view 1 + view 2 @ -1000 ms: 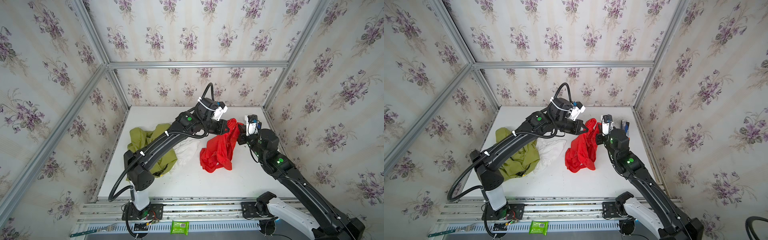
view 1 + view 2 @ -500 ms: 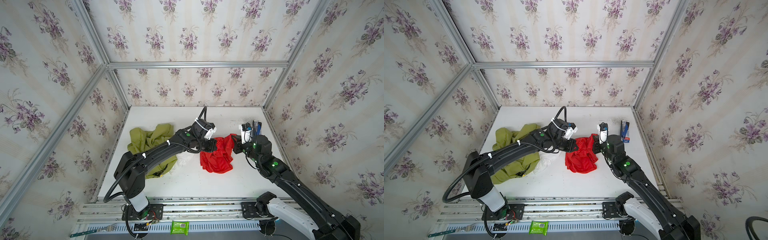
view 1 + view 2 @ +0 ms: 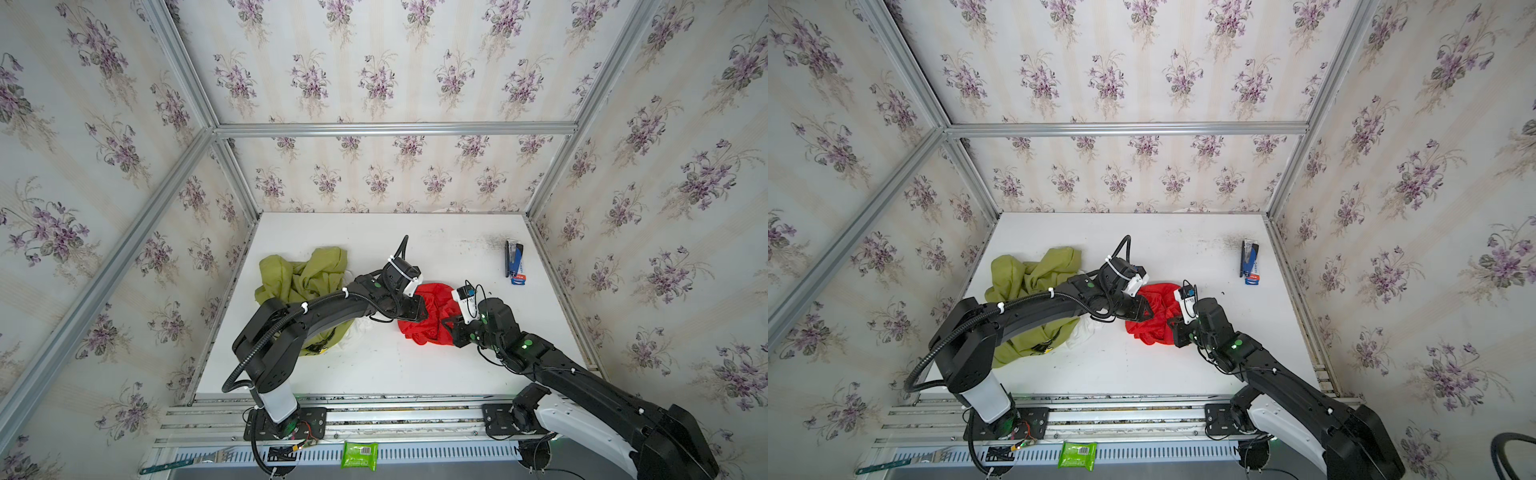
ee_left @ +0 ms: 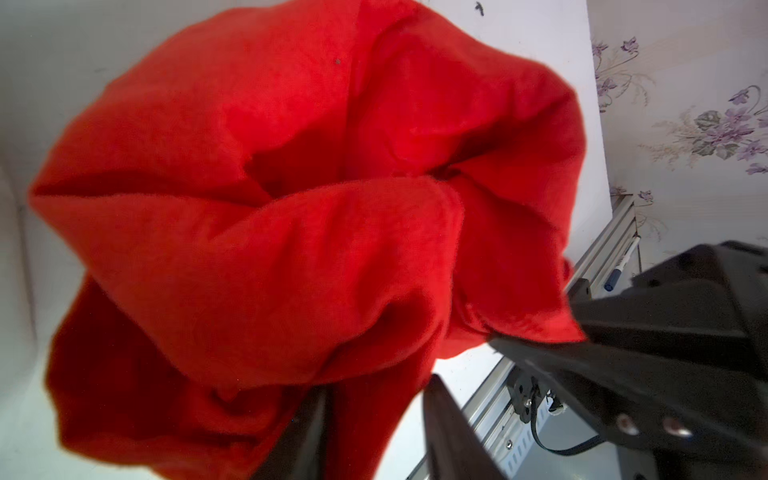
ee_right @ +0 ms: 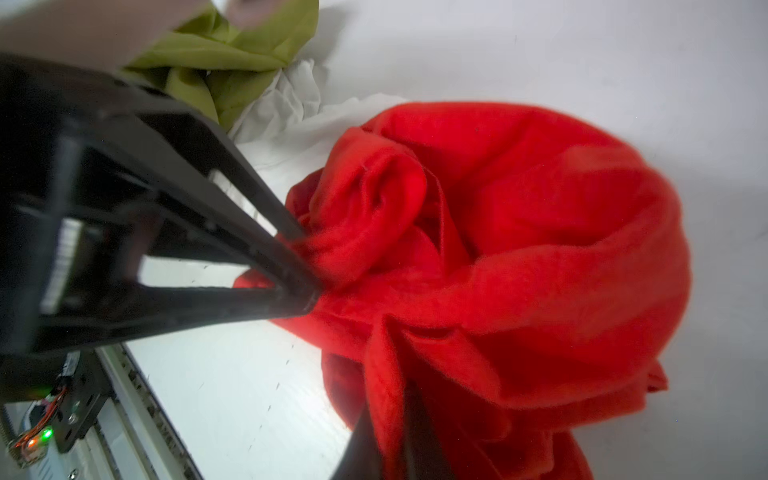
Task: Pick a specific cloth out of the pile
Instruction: 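Lower the red cloth onto the table and open both grippers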
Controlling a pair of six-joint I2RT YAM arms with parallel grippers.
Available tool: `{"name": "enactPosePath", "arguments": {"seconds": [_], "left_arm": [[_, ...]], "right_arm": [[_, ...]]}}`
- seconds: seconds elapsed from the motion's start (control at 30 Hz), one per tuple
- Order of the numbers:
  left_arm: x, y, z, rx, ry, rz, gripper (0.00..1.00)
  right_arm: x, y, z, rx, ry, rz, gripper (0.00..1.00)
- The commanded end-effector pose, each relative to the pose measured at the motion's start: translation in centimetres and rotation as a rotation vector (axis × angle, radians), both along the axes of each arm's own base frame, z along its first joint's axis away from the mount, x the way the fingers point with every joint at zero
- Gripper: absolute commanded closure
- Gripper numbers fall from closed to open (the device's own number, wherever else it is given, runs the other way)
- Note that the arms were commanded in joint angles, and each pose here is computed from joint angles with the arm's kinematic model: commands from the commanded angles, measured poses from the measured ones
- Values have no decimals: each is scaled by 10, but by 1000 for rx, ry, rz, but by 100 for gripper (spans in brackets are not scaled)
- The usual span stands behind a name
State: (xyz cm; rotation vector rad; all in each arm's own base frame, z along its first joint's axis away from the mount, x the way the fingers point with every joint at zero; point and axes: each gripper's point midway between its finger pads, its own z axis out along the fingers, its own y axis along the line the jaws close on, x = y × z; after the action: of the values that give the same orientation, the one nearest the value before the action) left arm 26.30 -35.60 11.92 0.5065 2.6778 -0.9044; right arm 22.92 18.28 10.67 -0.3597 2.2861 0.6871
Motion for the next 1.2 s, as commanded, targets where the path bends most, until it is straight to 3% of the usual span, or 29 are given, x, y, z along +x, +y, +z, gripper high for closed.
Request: {"name": "enactPosePath", "arguments": {"seconds": [0.0,0.07,0.13,0.33,0.47,0.7,1.03,1.17], "left_arm": [[10,-7,27,-66,-74,7,27],[10,-6,43,-90,-99,10,12],[11,-3,56,-106,-128,24,2],[13,12,79,-115,-191,72,1],[13,24,85,-121,-200,104,1],[10,41,95,-136,-214,132,1],[19,87,123,-151,-322,238,1],[23,106,133,-157,-366,272,1]], "right_arm": [[-1,3,0,15,9,6,70],[-1,4,-4,10,24,10,60],[-1,7,-8,10,38,15,52],[11,31,-15,24,41,18,35],[34,31,-32,-35,26,-100,27],[86,21,-63,-167,3,-309,33],[188,6,-68,-201,-32,-364,30],[204,2,-58,-210,-52,-353,24]]}}
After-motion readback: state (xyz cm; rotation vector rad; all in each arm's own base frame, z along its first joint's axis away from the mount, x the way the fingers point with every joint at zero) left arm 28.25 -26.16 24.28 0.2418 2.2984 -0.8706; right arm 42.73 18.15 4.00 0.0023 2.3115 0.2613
